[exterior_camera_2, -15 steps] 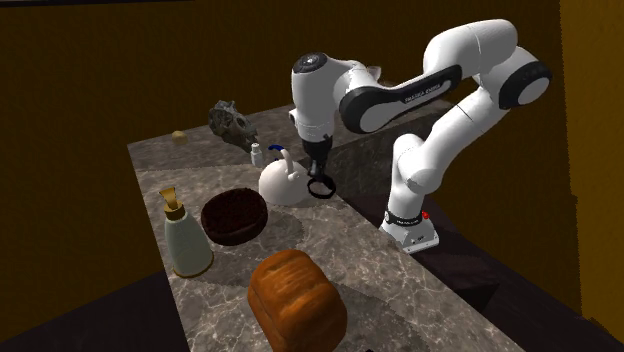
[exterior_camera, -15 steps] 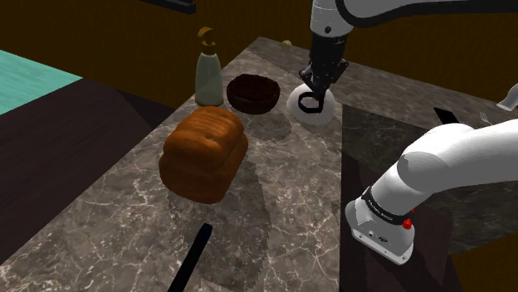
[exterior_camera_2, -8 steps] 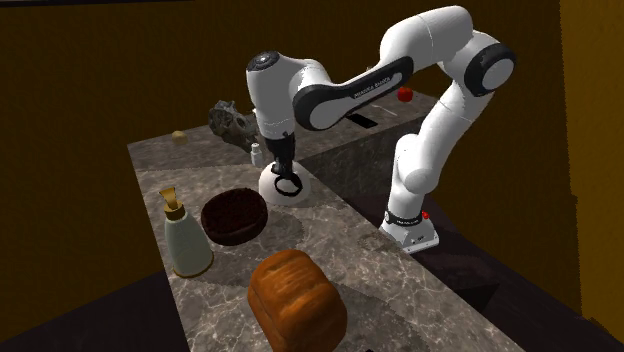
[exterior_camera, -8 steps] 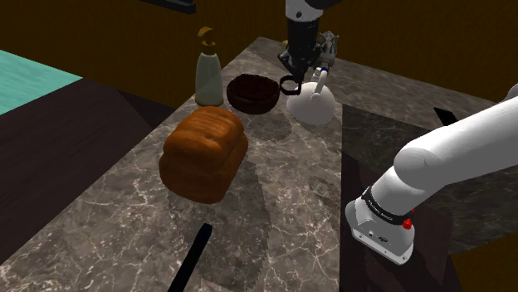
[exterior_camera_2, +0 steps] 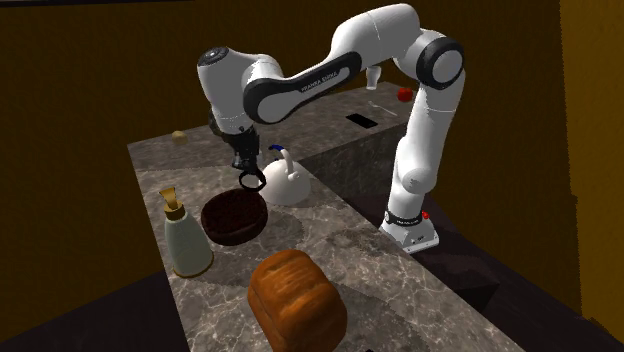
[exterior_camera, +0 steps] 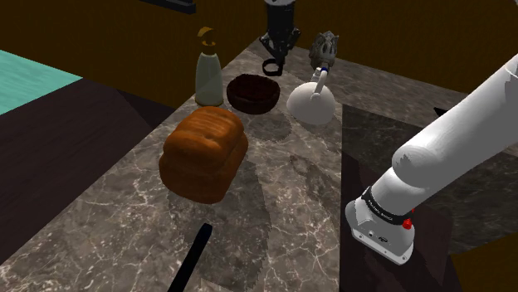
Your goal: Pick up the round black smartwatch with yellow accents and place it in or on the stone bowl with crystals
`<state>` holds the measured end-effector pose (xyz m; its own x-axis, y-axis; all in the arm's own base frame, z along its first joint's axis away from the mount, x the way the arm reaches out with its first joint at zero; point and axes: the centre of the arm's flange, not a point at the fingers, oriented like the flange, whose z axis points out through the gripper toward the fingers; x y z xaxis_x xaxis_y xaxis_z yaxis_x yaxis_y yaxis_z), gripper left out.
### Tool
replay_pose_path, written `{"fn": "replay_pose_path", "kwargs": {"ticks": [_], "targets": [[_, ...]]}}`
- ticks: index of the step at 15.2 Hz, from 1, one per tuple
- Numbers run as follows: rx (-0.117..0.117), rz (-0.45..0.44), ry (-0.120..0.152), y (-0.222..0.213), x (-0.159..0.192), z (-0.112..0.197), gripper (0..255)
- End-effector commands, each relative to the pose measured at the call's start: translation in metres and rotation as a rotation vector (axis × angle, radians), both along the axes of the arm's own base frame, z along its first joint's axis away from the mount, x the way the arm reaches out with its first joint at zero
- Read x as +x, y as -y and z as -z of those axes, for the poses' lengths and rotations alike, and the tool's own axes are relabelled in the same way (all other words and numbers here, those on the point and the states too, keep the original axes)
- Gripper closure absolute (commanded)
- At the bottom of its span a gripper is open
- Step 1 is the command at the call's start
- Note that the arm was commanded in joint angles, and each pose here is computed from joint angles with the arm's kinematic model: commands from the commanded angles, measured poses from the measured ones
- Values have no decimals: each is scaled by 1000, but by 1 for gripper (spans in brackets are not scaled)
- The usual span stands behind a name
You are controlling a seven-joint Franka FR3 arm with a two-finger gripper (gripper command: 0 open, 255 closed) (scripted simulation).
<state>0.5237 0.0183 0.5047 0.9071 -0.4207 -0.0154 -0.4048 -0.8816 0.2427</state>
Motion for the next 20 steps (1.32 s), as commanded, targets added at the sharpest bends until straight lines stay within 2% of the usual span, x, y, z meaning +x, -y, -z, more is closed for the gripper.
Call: {"fn": "replay_pose_path", "kwargs": {"ticks": [1, 4, 20], "targets": [[0, 0, 1, 6, 25, 1, 255], [0, 0, 1, 17, 60, 0, 255], [0, 0, 1, 17, 60, 79, 255]]}}
